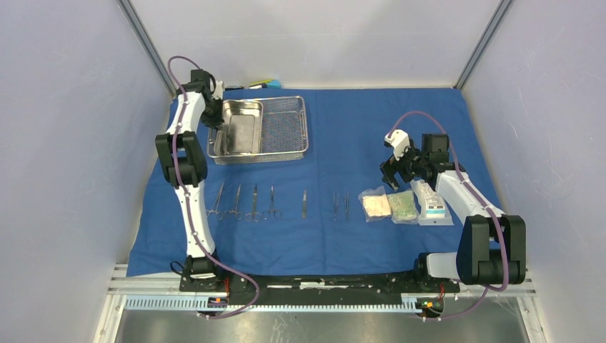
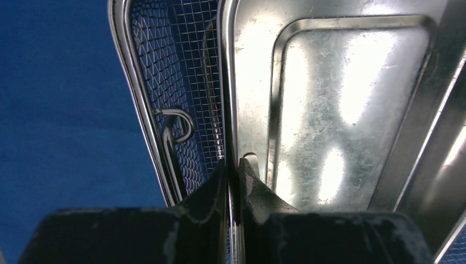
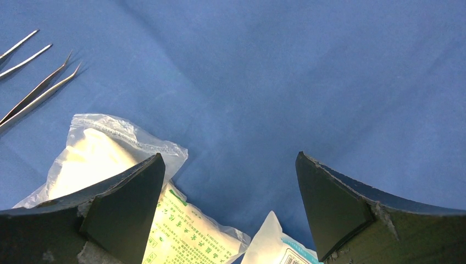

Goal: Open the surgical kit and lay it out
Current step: Place the container inside the container.

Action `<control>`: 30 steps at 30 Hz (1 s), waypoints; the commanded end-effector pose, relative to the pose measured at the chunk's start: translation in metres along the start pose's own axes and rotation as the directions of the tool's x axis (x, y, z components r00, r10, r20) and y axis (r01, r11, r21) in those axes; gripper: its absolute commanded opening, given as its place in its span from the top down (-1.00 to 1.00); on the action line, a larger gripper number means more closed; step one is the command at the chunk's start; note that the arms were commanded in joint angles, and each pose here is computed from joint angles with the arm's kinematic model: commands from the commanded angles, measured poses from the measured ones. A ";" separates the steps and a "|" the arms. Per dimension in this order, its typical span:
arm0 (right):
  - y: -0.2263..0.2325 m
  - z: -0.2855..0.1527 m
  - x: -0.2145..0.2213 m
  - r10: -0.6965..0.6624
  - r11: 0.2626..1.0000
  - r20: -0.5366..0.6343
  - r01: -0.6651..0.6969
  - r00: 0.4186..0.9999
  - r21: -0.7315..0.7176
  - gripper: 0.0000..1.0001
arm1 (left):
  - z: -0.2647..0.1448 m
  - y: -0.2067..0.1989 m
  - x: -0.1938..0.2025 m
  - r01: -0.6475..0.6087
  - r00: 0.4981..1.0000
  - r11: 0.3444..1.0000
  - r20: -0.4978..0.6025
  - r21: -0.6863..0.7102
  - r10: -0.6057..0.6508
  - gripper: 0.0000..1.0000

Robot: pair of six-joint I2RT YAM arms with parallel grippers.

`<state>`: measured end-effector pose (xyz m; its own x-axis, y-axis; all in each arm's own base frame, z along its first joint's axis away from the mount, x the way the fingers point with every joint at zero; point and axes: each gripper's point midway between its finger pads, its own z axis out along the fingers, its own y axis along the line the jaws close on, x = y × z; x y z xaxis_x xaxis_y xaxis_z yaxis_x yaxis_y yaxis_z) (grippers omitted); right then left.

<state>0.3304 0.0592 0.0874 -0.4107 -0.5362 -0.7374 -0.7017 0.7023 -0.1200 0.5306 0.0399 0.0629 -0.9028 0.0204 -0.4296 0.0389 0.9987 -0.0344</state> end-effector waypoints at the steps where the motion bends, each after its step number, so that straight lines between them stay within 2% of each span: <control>1: -0.003 -0.004 -0.011 -0.017 1.000 0.049 0.016 0.999 0.021 -0.94 | 0.008 -0.010 0.020 0.008 0.996 0.999 -0.088 0.043 -0.004 0.80; 10: -0.003 -0.001 -0.011 -0.014 1.000 0.047 0.013 0.999 0.010 -0.94 | 0.004 -0.006 0.014 0.009 0.998 1.000 -0.066 0.020 -0.008 0.57; 15: -0.002 -0.003 -0.012 -0.015 1.000 0.054 0.015 0.998 0.009 -0.95 | -0.012 -0.005 -0.003 -0.002 1.000 1.000 -0.011 0.005 0.002 0.22; 19: -0.002 -0.003 -0.014 -0.016 1.000 0.061 0.016 0.998 0.008 -0.94 | -0.026 -0.007 -0.020 -0.009 0.999 1.000 0.050 0.000 0.009 0.08; 25: -0.001 -0.006 -0.017 -0.020 1.000 0.070 0.019 0.997 0.008 -0.95 | -0.042 -0.017 -0.040 -0.033 0.992 0.999 0.123 -0.019 0.035 -0.03; 30: 0.000 -0.007 -0.020 -0.022 1.000 0.080 0.021 0.997 0.007 -0.95 | -0.056 -0.041 -0.053 -0.070 0.980 0.997 0.184 -0.013 0.071 -0.07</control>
<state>0.3308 0.0615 0.0920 -0.3953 -0.5303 -0.7500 -0.7046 0.6989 -0.1228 0.5316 0.0205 0.0623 -0.9085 0.0486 -0.4151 0.0648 0.9976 -0.0251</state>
